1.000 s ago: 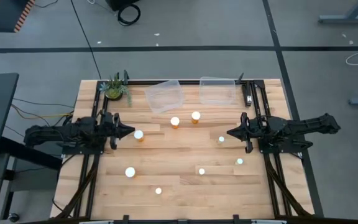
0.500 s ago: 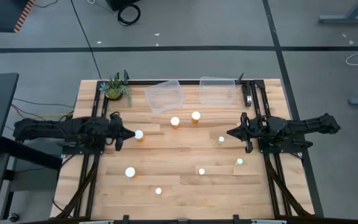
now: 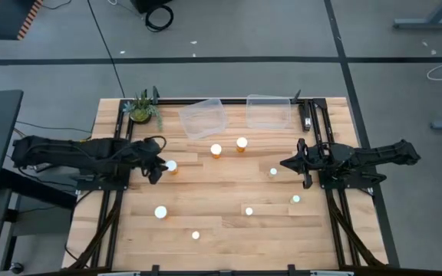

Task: Pick and place medicine bottles into bin by pill shape (circle, oval)
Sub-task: Put the orange capsule bottle into the left transparent bin

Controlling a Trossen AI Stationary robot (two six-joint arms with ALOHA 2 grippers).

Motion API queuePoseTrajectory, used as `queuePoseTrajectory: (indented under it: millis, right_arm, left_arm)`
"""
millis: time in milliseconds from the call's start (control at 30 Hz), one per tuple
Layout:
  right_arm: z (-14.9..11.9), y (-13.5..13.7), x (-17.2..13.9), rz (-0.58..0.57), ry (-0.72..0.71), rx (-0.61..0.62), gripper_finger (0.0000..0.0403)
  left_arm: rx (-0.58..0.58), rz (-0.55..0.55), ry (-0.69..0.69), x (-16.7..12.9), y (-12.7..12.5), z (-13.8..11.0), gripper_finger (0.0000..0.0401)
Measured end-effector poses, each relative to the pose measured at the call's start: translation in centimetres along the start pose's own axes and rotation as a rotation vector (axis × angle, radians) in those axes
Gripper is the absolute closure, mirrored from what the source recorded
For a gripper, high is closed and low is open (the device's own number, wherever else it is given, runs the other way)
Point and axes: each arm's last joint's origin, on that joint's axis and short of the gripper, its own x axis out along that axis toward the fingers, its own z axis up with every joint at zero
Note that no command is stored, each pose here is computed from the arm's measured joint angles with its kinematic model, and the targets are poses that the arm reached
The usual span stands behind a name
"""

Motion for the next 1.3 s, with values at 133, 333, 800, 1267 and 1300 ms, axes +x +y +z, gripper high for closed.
queuePoseTrajectory:
  millis: [133,333,800,1267,1300]
  right_arm:
    - [0.0,0.0,0.0,0.000,0.000,0.000,0.0383]
    - [0.0,0.0,0.0,0.000,0.000,0.000,0.0383]
    - [0.0,0.0,0.0,0.000,0.001,0.000,0.0383]
    - [0.0,0.0,0.0,0.000,0.001,0.000,0.0383]
    - [0.0,0.0,0.0,0.000,0.001,0.000,0.0383]
  left_arm:
    - [0.038,0.080,0.112,0.0,-0.3,0.9,0.0200]
    - [0.099,0.101,0.239,0.4,-1.0,1.7,0.0151]
    - [0.150,0.176,0.497,5.0,-1.1,1.7,0.0090]
    - [0.236,0.202,0.612,8.7,-0.7,4.6,0.0090]
    - [0.243,0.200,0.616,8.8,-0.8,4.7,0.0090]
